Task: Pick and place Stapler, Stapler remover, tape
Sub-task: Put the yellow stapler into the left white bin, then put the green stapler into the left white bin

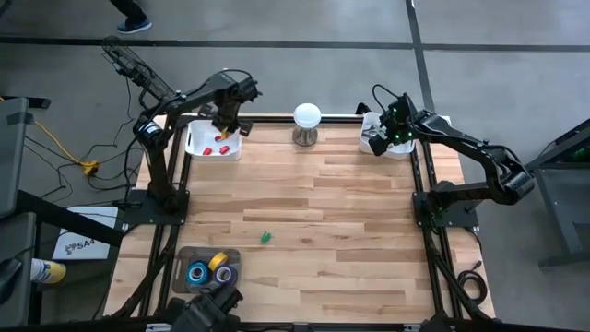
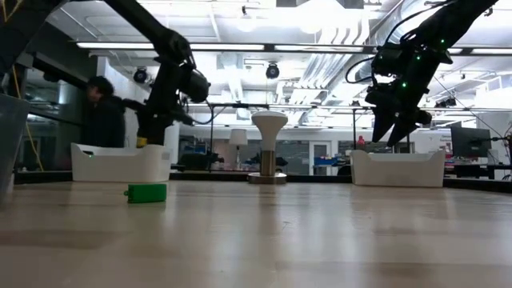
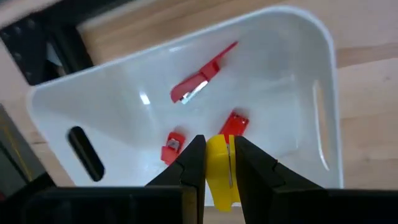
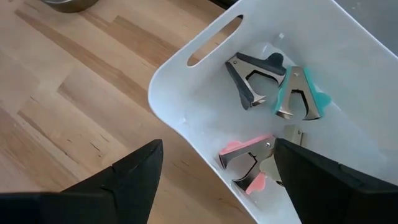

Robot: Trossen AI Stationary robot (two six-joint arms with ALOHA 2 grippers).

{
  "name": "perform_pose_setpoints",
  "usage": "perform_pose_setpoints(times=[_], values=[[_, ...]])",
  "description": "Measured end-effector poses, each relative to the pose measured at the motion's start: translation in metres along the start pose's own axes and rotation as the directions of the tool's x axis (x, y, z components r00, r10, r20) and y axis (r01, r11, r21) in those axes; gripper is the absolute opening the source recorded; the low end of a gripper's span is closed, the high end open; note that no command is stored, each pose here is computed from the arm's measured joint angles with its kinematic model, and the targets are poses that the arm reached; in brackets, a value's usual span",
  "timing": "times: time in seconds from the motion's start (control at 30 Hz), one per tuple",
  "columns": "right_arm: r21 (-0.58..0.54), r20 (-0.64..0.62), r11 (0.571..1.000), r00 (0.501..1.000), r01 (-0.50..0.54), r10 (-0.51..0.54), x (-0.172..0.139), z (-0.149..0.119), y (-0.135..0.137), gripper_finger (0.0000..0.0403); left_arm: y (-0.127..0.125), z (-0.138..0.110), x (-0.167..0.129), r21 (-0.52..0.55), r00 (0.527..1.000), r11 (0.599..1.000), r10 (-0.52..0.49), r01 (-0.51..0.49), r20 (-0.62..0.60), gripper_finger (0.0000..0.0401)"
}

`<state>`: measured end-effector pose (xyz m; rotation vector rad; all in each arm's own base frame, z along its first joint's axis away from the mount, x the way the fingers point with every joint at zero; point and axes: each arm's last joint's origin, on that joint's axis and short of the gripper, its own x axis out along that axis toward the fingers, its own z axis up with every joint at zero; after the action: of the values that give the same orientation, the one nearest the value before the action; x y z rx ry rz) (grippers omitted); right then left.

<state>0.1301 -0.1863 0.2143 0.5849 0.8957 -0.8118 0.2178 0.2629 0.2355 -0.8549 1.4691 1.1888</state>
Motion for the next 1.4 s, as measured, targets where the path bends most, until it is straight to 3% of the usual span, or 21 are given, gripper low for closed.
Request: perform_pose_setpoints(times=[0.2, 0.43, 0.57, 0.9, 1.1, 1.4], values=[[0.001, -0.008, 1.000, 1.000, 0.001, -0.001, 0.000, -0.001, 0.000, 0.0299, 0.003, -0.002, 0.014, -0.017, 0.998, 0.999, -0.032, 0.032, -0.055, 0.0057], [0.000, -0.009, 1.000, 1.000, 0.001, -0.001, 0.000, -0.001, 0.000, 0.0299, 0.002, -0.003, 0.016, -0.012, 0.997, 0.999, -0.042, 0.041, -0.057, 0.0145], [-0.002, -0.010, 1.000, 1.000, 0.000, 0.000, 0.000, -0.001, 0.000, 0.0299, 0.002, -0.003, 0.016, -0.007, 0.998, 0.999, -0.038, 0.037, -0.059, 0.0177], [-0.014, -0.035, 1.000, 0.999, -0.004, 0.004, 0.000, -0.003, 0.000, 0.0299, 0.001, -0.005, 0.011, 0.023, 0.998, 0.999, -0.027, 0.028, -0.059, 0.0191], [-0.021, -0.054, 1.000, 0.999, -0.007, 0.005, 0.000, -0.005, 0.000, 0.0299, -0.001, -0.017, -0.024, 0.088, 0.993, 0.989, -0.119, 0.120, -0.021, 0.0191], [-0.044, -0.057, 0.999, 0.998, -0.008, 0.006, 0.000, -0.006, 0.000, 0.0299, -0.030, -0.083, -0.086, 0.182, 0.967, 0.962, -0.227, 0.204, 0.116, 0.0190]])
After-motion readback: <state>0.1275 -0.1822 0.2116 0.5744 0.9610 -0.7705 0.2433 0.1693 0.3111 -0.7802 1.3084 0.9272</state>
